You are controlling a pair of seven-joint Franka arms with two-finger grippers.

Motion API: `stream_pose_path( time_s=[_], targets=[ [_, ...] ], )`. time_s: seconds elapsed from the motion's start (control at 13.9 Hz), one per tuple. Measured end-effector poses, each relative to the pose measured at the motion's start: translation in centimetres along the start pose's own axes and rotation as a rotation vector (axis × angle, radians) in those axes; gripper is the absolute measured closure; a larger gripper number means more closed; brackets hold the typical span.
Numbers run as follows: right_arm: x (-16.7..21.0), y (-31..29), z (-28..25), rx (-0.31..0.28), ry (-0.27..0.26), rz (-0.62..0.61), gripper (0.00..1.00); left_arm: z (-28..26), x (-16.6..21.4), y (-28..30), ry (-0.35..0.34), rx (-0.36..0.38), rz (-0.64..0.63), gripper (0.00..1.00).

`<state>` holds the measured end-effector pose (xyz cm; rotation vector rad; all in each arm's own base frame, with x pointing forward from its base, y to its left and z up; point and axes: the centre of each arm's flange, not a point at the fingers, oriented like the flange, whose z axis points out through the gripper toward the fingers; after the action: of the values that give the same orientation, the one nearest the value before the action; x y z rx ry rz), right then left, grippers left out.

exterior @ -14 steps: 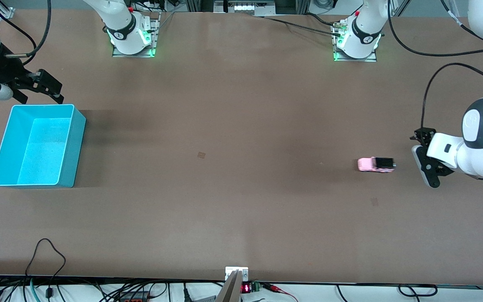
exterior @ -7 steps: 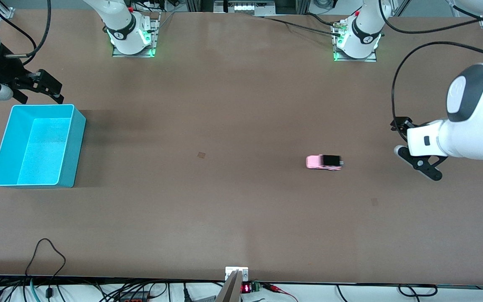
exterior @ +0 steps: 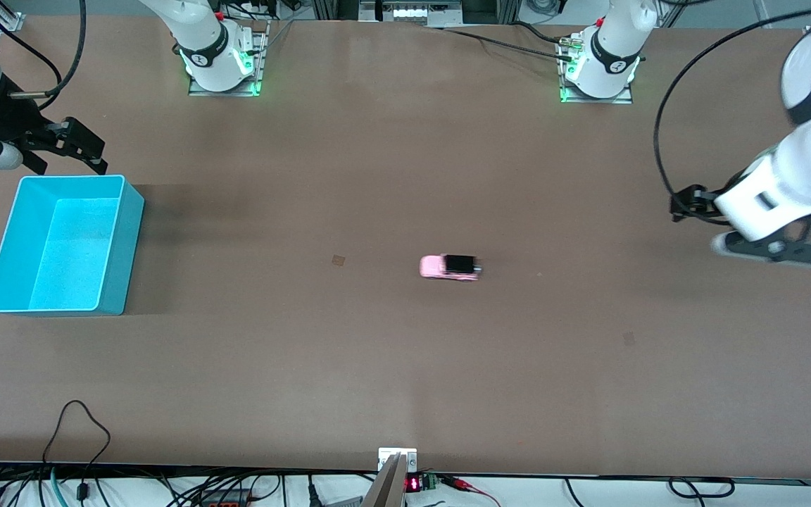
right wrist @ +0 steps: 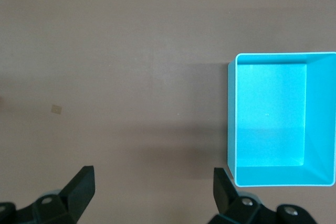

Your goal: Wind and store pink jeep toy

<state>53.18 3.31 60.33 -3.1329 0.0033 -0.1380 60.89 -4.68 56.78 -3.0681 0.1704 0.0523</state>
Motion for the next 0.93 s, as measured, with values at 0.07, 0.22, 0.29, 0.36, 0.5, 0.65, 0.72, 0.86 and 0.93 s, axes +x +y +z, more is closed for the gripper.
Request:
stream_pose_path(
  time_s=[0.07,0.22,0.29,0.36,0.5,0.65,0.72,0.86,0.93],
  targets=[
    [0.0,0.0,0.0,0.000,-0.002,0.000,0.00,-0.8,-0.5,-0.8,0.054,0.003,-0.019,0.00],
    [-0.1,0.0,0.1,-0.001,-0.008,0.000,0.00,-0.9,-2.2,-1.8,0.082,0.003,-0.037,0.00],
    [-0.1,0.0,0.1,-0.001,-0.008,0.000,0.00,-0.5,-3.1,-2.0,0.069,0.002,-0.036,0.00],
    [-0.1,0.0,0.1,-0.001,-0.009,0.000,0.00,-0.1,-3.8,-2.0,0.055,0.001,-0.019,0.00],
    [-0.1,0.0,0.1,-0.001,-0.010,0.001,0.00,-0.1,-4.3,-1.9,0.044,0.001,0.017,0.00],
    [-0.1,0.0,0.1,-0.001,-0.012,0.001,0.00,0.0,-4.6,-1.8,0.024,0.000,0.023,0.00],
    [-0.1,0.0,0.1,-0.001,-0.013,0.001,0.00,0.1,-4.6,-1.8,0.016,-0.001,0.025,0.00],
    [-0.2,0.0,0.2,-0.001,-0.015,0.001,0.00,0.1,-4.7,-1.7,0.013,-0.001,0.029,0.00],
    [-0.2,0.1,0.2,-0.001,-0.015,0.001,0.00,0.0,-4.7,-1.6,0.012,-0.001,0.030,0.00]
  ],
)
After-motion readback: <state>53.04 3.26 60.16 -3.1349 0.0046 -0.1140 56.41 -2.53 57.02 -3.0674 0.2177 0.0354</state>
